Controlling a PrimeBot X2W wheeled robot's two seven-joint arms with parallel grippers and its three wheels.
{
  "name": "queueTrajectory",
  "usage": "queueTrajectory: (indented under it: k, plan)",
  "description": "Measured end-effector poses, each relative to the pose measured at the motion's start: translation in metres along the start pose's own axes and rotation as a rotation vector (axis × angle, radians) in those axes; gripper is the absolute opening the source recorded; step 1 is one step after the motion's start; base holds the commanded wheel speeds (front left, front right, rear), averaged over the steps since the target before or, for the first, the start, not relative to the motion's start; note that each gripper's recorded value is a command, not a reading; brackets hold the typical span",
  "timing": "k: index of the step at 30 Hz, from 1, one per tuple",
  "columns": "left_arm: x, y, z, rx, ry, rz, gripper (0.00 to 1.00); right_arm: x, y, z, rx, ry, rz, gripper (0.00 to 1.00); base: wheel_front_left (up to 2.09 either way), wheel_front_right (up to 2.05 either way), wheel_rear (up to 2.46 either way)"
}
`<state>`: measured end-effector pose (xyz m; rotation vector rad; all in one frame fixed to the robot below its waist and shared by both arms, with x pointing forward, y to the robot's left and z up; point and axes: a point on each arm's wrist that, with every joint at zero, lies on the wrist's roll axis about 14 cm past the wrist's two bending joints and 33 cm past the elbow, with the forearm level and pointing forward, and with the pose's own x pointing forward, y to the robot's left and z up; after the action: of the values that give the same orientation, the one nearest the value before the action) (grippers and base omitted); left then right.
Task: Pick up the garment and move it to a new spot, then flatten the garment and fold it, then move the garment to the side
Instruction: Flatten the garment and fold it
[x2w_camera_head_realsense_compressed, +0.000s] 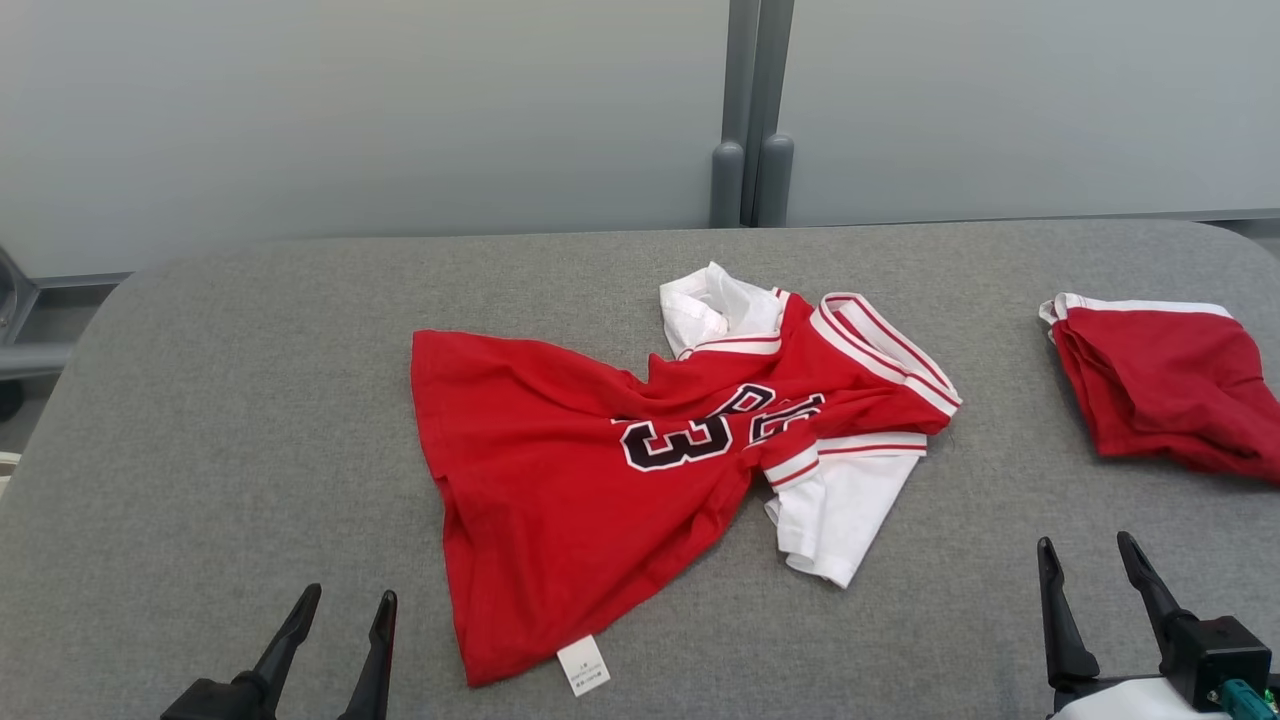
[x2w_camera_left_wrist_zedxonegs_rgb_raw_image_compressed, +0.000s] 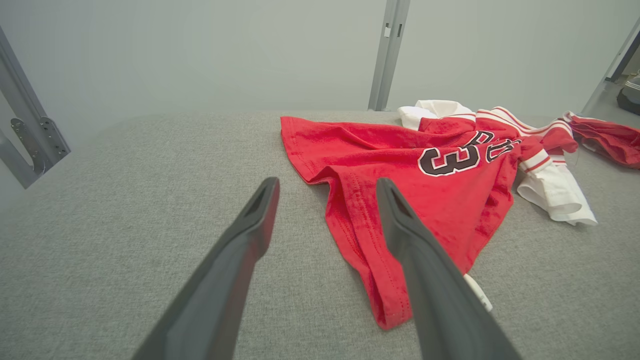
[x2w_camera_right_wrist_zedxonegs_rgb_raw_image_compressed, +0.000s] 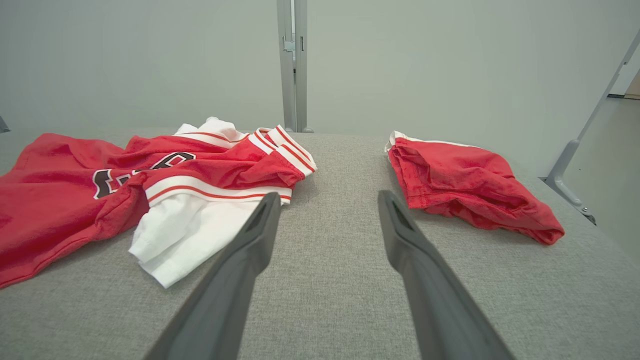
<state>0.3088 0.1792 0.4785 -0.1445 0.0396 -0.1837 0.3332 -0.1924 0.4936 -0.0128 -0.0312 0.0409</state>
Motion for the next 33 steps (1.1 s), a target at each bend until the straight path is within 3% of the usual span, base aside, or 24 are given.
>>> queueTrajectory:
  k: [15,22,24,33]
  plan:
    - [-0.001,-0.001,-0.007,-0.003,0.022,-0.002,1.00,0.003,0.002,-0.002,0.000,0.006,0.007,1.00,0.00,0.00,0.00]
    - [-0.002,-0.012,-0.029,-0.034,0.104,-0.041,1.00,0.015,0.026,0.005,0.010,-0.018,0.077,1.00,0.00,0.00,0.00]
    - [-0.002,-0.020,-0.048,-0.099,0.241,-0.056,1.00,0.018,0.049,-0.024,0.039,0.124,0.139,1.00,0.00,0.00,0.00]
    - [0.018,-0.036,-0.055,-0.254,0.452,-0.042,1.00,0.060,0.084,-0.037,0.018,0.394,0.278,1.00,0.00,0.00,0.00]
